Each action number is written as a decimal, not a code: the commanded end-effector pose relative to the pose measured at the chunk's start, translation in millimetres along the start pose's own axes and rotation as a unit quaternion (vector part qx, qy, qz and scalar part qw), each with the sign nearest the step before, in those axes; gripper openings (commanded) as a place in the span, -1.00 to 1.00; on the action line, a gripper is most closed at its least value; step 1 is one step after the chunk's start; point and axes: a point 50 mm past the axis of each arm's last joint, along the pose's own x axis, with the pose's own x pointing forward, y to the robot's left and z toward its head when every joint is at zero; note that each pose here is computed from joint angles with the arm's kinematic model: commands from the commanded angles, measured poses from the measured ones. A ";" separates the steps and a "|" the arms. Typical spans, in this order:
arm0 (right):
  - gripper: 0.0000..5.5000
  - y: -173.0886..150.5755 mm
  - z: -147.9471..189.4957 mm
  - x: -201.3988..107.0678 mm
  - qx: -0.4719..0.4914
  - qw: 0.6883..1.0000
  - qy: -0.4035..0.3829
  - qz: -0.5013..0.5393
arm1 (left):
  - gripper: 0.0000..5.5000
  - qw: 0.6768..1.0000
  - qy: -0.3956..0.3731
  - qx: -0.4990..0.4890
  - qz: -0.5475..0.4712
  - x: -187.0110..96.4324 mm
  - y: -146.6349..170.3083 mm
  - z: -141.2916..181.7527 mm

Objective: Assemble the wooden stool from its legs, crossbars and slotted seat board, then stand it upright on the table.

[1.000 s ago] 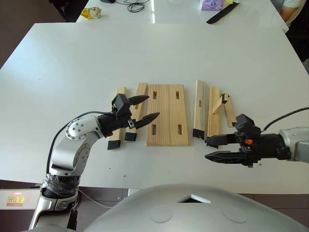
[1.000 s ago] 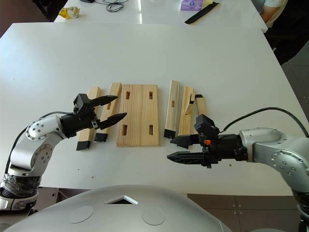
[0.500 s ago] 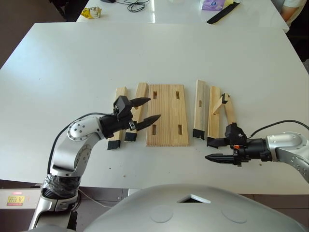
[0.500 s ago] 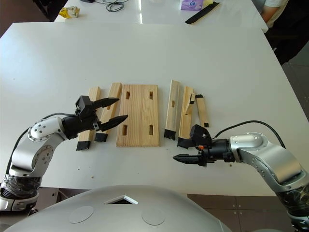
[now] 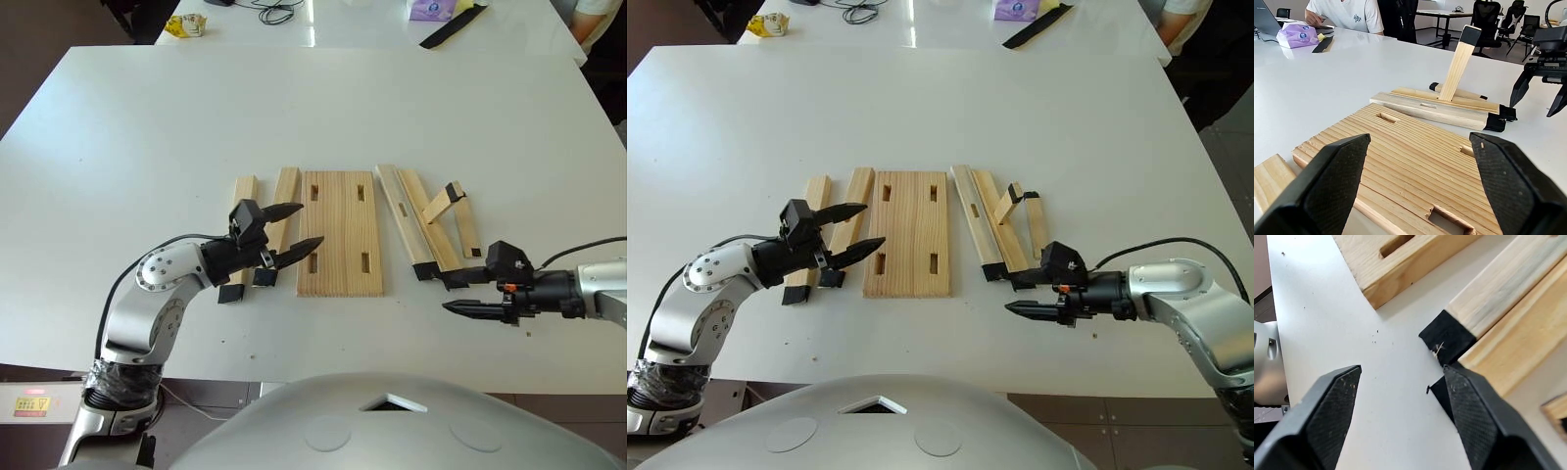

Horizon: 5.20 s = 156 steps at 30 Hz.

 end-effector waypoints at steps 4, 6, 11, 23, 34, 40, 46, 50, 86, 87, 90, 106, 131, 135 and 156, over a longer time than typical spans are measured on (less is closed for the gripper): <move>0.13 5.2 33.9 -6.0 -0.027 0.994 -0.059 -0.088 | 0.37 1.000 -0.001 0.006 0.020 -5.1 -1.5 0.9; 0.13 6.2 33.8 2.2 -0.024 0.991 -0.050 -0.119 | 0.37 1.000 -0.003 0.006 0.022 -4.4 -1.9 0.8; 0.13 8.3 20.8 16.8 -0.025 0.983 0.001 -0.183 | 0.37 1.000 -0.004 0.007 0.026 -3.4 -1.8 0.8; 0.13 3.8 9.8 28.3 -0.029 0.965 0.021 -0.258 | 0.37 0.999 -0.006 0.007 0.031 -3.7 -2.4 0.6; 0.13 -4.0 -4.8 33.9 -0.038 0.956 0.026 -0.290 | 0.37 1.000 -0.005 0.007 0.030 -4.5 -2.5 0.2; 0.13 -8.1 -8.1 35.1 -0.042 0.955 0.035 -0.292 | 0.37 0.999 -0.006 0.007 0.032 -3.4 -2.2 0.1; 0.13 -11.7 -15.2 45.8 -0.034 0.958 0.043 -0.283 | 0.37 0.999 -0.008 0.008 0.033 -1.4 -1.6 0.3; 0.13 -16.7 -20.2 49.0 -0.017 0.957 0.042 -0.287 | 0.37 0.999 -0.007 0.009 0.033 -0.7 -0.7 0.3; -0.24 -43.2 19.5 45.4 -0.011 0.933 -0.090 -0.348 | 0.37 0.995 -0.014 0.016 0.093 2.0 21.9 4.3; -0.25 -45.1 24.1 42.5 -0.015 0.932 -0.099 -0.350 | 0.37 0.994 -0.014 0.016 0.110 2.6 25.7 5.2; -0.25 -51.9 35.8 34.8 -0.026 0.928 -0.119 -0.353 | 0.37 0.987 -0.013 0.016 0.159 5.9 35.6 10.5; -0.25 -30.6 115.1 -7.2 -0.043 0.935 -0.336 -0.110 | 0.37 0.979 -0.129 -0.108 0.119 15.8 38.5 50.8; -0.25 -4.5 145.4 -30.7 -0.069 0.924 -0.346 0.147 | 0.37 0.935 -0.235 -0.191 -0.184 35.9 -3.4 116.9; -0.25 2.4 147.5 -25.6 -0.076 0.920 -0.342 0.174 | 0.37 0.932 -0.231 -0.193 -0.201 38.4 -7.6 116.0; -0.25 4.6 136.5 -7.0 -0.085 0.932 -0.295 0.191 | 0.37 0.931 -0.217 -0.188 -0.225 39.9 -11.0 118.6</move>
